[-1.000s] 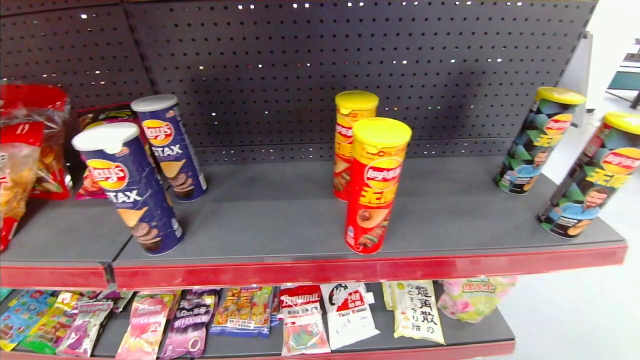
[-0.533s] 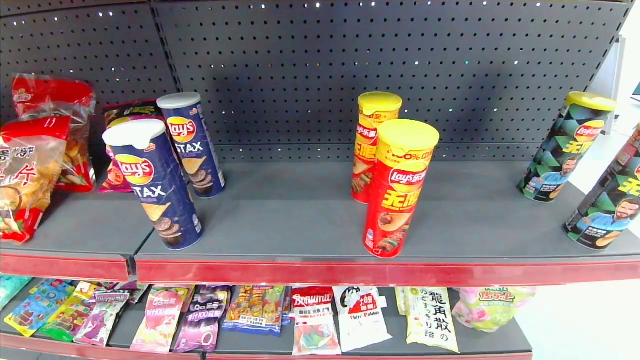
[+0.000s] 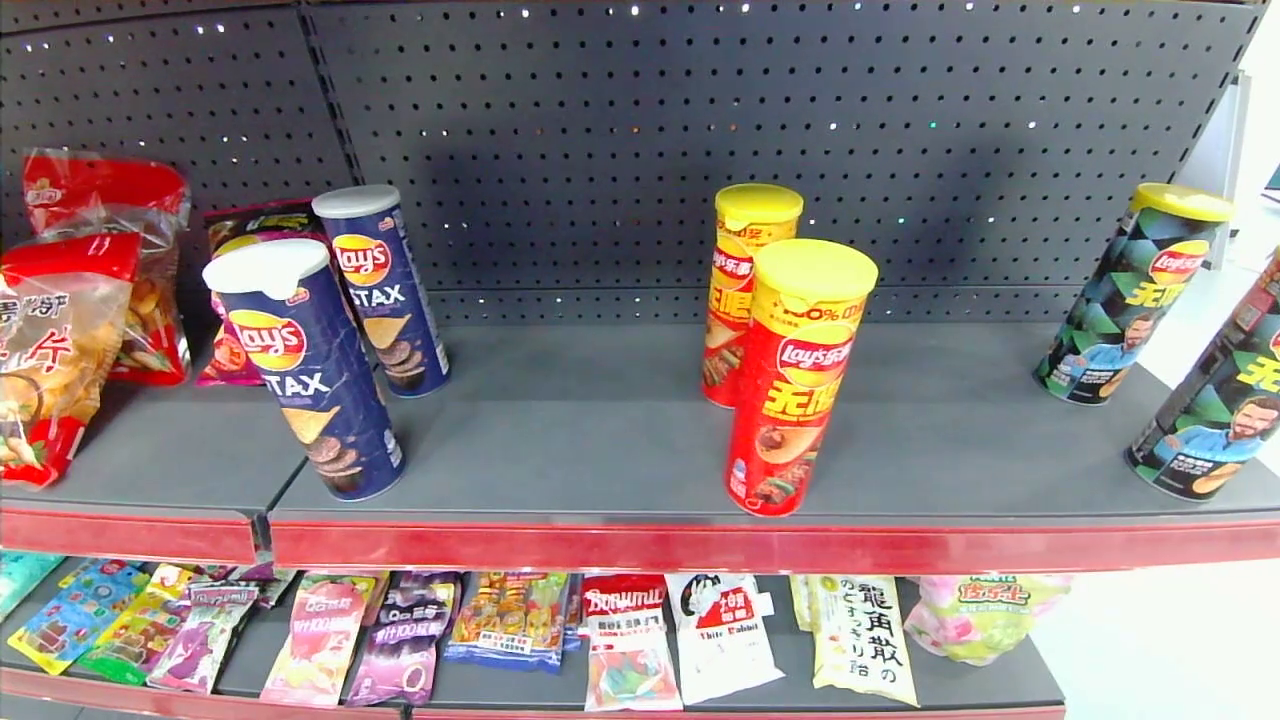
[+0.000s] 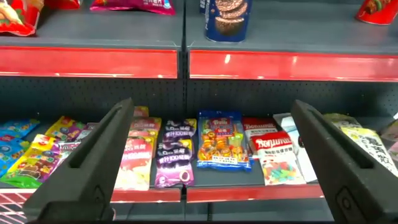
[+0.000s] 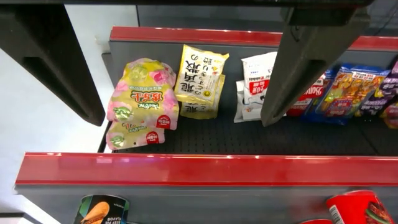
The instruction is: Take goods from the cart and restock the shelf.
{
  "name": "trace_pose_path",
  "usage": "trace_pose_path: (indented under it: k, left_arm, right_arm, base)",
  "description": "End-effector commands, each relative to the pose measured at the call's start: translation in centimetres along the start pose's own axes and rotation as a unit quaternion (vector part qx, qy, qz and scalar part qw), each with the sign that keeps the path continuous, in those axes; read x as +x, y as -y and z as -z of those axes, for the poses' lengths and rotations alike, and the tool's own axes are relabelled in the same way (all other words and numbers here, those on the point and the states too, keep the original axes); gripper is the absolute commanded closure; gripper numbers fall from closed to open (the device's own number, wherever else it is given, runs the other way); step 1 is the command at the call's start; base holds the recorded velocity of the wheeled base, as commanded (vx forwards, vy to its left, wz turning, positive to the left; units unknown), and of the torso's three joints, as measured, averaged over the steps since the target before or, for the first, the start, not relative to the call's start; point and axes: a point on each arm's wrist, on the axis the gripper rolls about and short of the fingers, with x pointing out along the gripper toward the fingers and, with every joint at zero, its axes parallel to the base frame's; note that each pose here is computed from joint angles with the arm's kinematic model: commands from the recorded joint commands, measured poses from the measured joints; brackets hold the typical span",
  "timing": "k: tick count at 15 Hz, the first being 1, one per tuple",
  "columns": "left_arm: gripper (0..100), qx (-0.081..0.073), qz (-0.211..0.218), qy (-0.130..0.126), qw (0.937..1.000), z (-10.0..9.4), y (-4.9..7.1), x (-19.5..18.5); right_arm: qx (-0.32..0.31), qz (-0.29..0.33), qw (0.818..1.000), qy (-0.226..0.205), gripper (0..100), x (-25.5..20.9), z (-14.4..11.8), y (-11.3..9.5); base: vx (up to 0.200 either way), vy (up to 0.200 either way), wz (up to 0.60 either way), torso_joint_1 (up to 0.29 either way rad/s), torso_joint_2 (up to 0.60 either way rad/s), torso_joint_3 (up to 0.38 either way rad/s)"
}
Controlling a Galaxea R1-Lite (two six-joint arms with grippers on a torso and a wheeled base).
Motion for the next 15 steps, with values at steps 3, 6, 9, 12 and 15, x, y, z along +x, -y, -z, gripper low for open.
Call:
trace_pose_path:
  k: [3, 6, 9, 12, 15]
  left_arm:
    - [0, -0.011, -0.003, -0.001, 0.9999, 0.0, 0.0, 0.0]
    - [0, -0.012, -0.002, 0.0, 0.9999, 0.0, 0.0, 0.0]
    - [0, -0.013, -0.003, 0.0, 0.9999, 0.0, 0.0, 0.0]
    - [0, -0.014, -0.003, 0.0, 0.9999, 0.0, 0.0, 0.0]
    - [0, -0.013, -0.003, 0.0, 0.9999, 0.0, 0.0, 0.0]
  right_arm:
    - [0.001, 0.001, 1.0, -0.001, 0, 0.0, 0.0, 0.0]
    - [0.003, -0.001, 1.0, -0.001, 0, 0.0, 0.0, 0.0]
    - [0.013, 0.004, 1.0, 0.008, 0, 0.0, -0.2, 0.0]
    - [0.055, -0.05, 0.994, 0.076, 0, 1.2, -15.0, 0.0]
    - [0.023, -0.093, 0.993, -0.062, 0, 7.4, -15.7, -0.6]
  base:
    - [0.0, 0.0, 0.0, 0.0, 0.0, 0.0]
    - [0.0, 0.0, 0.0, 0.0, 0.0, 0.0]
    - [0.0, 0.0, 0.0, 0.0, 0.0, 0.0]
    - [0.0, 0.0, 0.0, 0.0, 0.0, 0.0]
    - [0.0, 0.0, 0.0, 0.0, 0.0, 0.0]
